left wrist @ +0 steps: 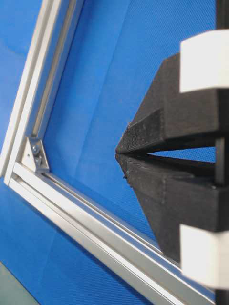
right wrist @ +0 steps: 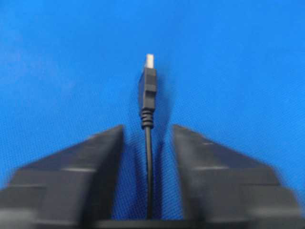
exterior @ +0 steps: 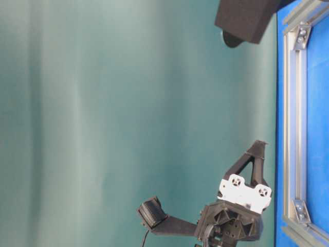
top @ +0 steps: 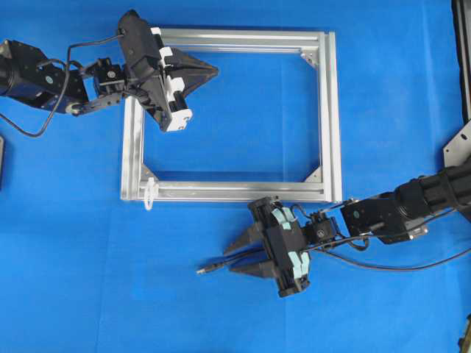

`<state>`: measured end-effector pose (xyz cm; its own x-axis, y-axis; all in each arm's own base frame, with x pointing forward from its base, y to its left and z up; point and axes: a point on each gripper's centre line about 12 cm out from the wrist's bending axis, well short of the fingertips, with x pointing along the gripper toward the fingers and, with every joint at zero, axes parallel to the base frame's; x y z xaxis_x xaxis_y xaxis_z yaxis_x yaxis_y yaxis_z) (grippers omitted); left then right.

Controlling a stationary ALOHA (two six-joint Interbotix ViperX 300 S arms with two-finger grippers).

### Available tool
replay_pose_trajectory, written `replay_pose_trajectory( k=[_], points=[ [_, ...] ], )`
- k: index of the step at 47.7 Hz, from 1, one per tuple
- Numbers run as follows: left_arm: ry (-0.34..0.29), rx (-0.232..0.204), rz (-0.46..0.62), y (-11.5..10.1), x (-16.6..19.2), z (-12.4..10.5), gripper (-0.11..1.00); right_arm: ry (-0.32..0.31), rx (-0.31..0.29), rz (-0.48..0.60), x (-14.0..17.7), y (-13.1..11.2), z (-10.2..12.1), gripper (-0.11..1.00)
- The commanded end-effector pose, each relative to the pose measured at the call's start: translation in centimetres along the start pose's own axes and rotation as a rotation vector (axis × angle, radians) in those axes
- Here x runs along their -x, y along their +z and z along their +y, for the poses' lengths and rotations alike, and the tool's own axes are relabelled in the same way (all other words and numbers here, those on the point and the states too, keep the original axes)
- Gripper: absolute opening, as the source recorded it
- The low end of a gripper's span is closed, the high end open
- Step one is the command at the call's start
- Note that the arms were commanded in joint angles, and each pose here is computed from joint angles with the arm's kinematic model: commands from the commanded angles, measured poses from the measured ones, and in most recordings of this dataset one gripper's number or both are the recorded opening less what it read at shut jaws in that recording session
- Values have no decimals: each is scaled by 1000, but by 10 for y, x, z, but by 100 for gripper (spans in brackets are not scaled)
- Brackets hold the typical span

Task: Insert the wire through the string loop located on the left side.
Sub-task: 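Lower the right gripper and grasp the black USB cable near its plug, then lift the cable plug with the right gripper and turn toward the frame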

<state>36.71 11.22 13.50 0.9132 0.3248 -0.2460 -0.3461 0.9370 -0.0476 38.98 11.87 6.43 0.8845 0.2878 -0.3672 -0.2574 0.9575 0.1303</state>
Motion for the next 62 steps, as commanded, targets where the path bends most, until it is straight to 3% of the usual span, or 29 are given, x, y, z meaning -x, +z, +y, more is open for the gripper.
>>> replay_pose_trajectory(
  k=[1, 5, 7, 23, 49, 62],
  points=[
    [-4, 0, -44, 15, 2, -1, 0, 0, -3, -37, 2, 11, 0, 20],
    [-3, 1, -43, 15, 2, -1, 0, -2, -2, -34, 3, 10, 0, 3],
    [-3, 0, -43, 15, 2, -1, 0, 0, -1, -37, 2, 11, 0, 0],
    [-4, -1, -41, 14, 2, -1, 0, 2, 2, -34, 5, 15, 1, 0],
    [-3, 1, -40, 14, 3, -1, 0, 3, 49, -52, 43, 83, 11, 0],
    [-4, 2, -38, 14, 3, -1, 0, 3, 50, -47, 43, 83, 11, 0]
  ],
)
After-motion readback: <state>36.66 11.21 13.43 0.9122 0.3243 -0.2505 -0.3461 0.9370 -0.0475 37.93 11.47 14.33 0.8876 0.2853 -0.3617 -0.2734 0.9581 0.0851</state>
